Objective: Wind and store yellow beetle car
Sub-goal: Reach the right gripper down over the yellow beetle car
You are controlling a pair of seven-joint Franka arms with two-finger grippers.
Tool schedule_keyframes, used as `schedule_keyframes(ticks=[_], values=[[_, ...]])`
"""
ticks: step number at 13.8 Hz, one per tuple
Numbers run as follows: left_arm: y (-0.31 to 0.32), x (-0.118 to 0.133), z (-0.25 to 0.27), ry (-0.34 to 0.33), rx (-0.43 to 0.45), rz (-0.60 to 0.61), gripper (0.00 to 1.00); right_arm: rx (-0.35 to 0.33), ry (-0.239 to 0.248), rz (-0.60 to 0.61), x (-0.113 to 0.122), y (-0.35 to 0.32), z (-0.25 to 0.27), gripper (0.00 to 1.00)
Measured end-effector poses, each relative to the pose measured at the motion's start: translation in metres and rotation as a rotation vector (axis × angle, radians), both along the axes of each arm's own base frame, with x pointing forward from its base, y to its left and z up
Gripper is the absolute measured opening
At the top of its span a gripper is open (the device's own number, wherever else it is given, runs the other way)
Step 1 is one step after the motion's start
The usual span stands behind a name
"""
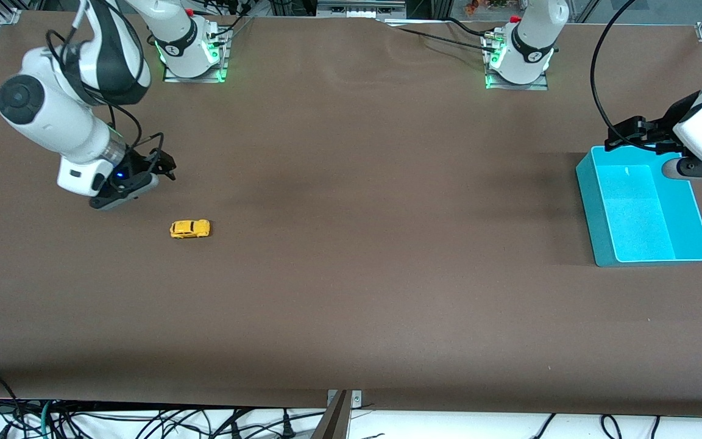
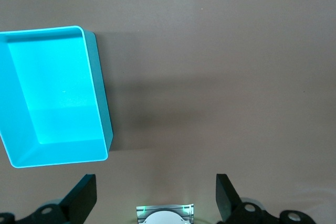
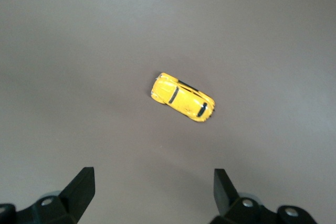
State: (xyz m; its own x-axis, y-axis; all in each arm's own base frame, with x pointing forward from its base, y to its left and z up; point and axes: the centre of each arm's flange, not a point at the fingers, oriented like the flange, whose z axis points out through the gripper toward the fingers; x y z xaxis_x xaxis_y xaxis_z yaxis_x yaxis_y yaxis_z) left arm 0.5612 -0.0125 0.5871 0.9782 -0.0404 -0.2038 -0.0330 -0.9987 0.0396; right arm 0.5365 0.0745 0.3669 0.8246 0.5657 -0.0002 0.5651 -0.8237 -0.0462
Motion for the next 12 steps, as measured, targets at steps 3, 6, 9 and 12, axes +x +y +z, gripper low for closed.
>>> schedule_keyframes(ticks=[3,6,9,12], values=[[0.0,0.0,0.001,-0.002,0.0,-0.001,1.0,0.021,-0.027,0.328,0.007,0.003,-0.039,1.0],[0.0,0.0,0.001,-0.003,0.0,-0.001,1.0,0.038,-0.067,0.606,0.013,0.004,-0.088,1.0],[0.001,0.0,0.001,-0.002,0.0,0.002,1.0,0.047,-0.104,0.803,0.018,0.005,-0.127,1.0],[0.004,0.001,-0.001,0.001,0.0,0.008,1.0,0.058,-0.105,0.885,0.017,0.004,-0.155,1.0]])
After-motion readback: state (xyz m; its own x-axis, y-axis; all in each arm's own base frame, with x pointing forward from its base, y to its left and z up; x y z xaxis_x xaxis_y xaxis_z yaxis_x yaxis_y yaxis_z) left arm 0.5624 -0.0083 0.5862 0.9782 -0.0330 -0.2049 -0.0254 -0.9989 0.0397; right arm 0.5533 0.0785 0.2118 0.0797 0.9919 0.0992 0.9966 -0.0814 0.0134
